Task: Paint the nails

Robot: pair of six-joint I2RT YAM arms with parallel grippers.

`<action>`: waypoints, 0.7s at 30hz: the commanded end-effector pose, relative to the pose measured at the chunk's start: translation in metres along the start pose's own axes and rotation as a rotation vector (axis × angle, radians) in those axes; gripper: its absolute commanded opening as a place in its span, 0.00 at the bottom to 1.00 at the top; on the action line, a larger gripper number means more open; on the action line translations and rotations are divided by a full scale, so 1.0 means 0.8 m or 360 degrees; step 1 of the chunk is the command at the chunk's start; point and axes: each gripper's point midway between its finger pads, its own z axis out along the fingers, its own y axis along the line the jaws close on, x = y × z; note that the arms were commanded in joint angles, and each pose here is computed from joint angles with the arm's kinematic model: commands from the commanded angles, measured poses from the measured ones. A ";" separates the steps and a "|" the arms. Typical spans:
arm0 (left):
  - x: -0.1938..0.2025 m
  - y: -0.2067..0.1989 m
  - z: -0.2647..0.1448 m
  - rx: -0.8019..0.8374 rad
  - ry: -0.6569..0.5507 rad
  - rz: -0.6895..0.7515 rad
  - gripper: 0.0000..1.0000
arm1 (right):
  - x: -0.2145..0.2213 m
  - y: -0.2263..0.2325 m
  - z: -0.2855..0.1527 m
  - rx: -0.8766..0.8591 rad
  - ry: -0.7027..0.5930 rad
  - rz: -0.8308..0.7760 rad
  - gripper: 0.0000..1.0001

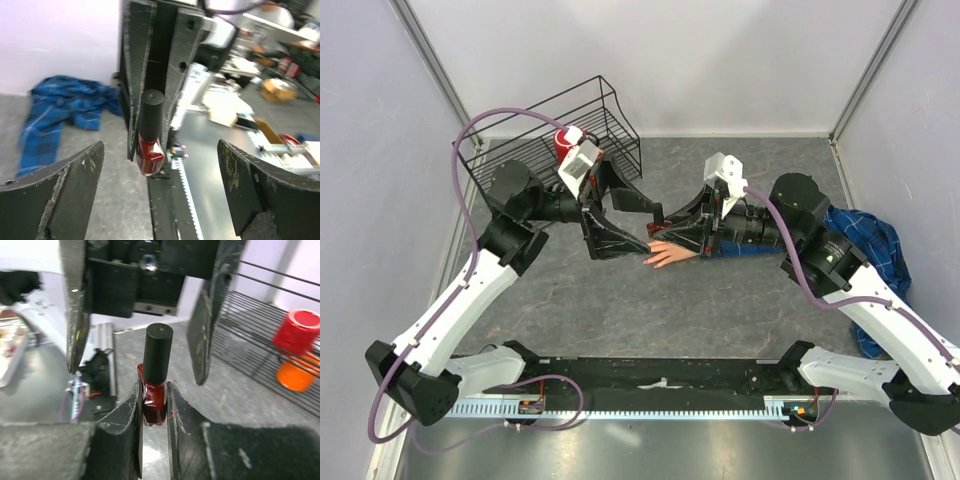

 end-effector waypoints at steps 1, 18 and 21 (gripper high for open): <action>-0.004 0.048 -0.013 -0.0433 -0.0023 0.0043 1.00 | -0.015 -0.041 -0.005 0.0281 0.0011 -0.0121 0.00; -0.051 0.103 0.010 -0.1114 -0.0147 -0.0026 0.58 | -0.018 -0.083 -0.013 0.0602 0.0019 -0.0094 0.00; -0.044 0.101 0.017 -0.1091 -0.0120 -0.0053 0.57 | -0.020 -0.083 -0.013 0.0607 0.0011 -0.0092 0.00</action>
